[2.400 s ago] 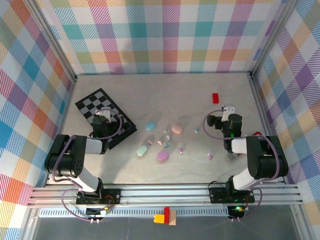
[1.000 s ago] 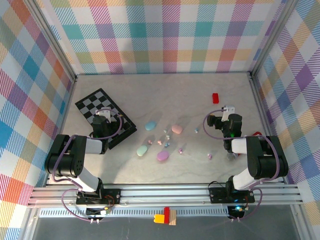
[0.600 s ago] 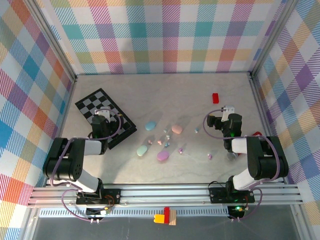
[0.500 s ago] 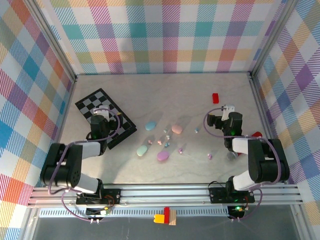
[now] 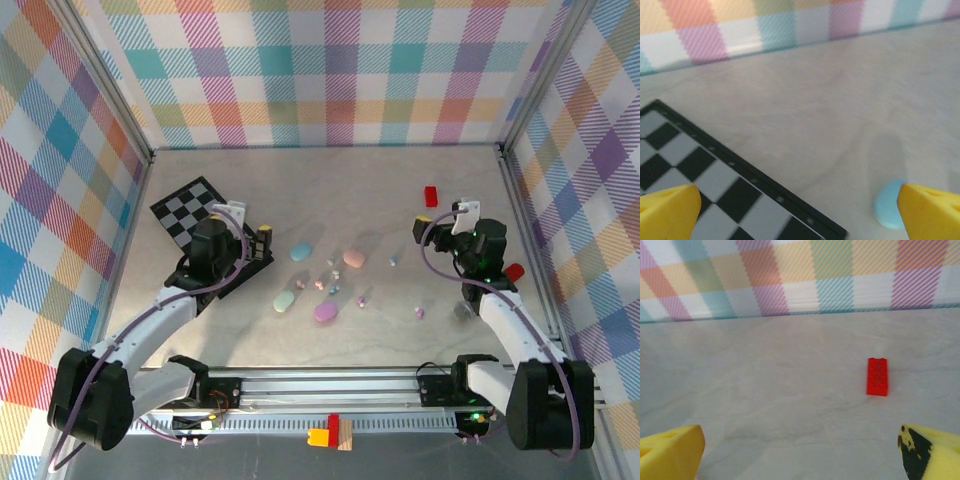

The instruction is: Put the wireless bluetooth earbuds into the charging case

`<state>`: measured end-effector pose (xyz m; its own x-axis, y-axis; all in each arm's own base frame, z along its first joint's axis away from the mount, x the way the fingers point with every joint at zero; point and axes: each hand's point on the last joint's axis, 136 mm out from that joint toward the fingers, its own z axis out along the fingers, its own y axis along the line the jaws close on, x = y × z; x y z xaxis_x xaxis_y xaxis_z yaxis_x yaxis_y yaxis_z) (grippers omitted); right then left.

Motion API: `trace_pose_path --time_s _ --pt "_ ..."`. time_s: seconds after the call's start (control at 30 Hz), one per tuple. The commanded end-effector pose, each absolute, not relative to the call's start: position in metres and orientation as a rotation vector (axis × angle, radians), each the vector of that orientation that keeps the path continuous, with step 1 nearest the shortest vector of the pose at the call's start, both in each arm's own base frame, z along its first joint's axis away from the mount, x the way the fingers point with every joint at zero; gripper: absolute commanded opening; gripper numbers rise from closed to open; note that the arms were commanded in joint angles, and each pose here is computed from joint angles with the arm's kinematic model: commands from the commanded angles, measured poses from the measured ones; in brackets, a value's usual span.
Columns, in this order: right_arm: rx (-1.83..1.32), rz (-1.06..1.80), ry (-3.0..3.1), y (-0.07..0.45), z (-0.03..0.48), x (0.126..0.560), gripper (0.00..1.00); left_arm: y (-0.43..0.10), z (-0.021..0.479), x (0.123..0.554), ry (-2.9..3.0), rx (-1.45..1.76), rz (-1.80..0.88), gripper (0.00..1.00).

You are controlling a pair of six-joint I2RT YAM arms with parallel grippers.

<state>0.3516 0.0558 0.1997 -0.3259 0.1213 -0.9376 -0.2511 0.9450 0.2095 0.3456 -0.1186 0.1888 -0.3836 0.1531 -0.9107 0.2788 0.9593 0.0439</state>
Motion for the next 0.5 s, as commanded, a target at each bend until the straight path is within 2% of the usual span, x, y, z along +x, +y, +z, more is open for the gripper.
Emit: trace_pose_path --time_s 0.0,0.2,0.47 --pt "0.044 0.549 1.962 0.065 0.199 0.339 0.99 -0.148 0.160 0.315 2.101 0.494 -0.225 1.00" --pt "0.171 0.751 2.070 0.081 0.187 0.325 0.99 -0.207 0.140 0.281 2.066 0.736 -0.404 1.00" --pt "0.133 0.919 2.095 0.102 0.181 0.306 0.99 -0.267 0.107 0.222 2.056 1.154 -0.509 1.00"
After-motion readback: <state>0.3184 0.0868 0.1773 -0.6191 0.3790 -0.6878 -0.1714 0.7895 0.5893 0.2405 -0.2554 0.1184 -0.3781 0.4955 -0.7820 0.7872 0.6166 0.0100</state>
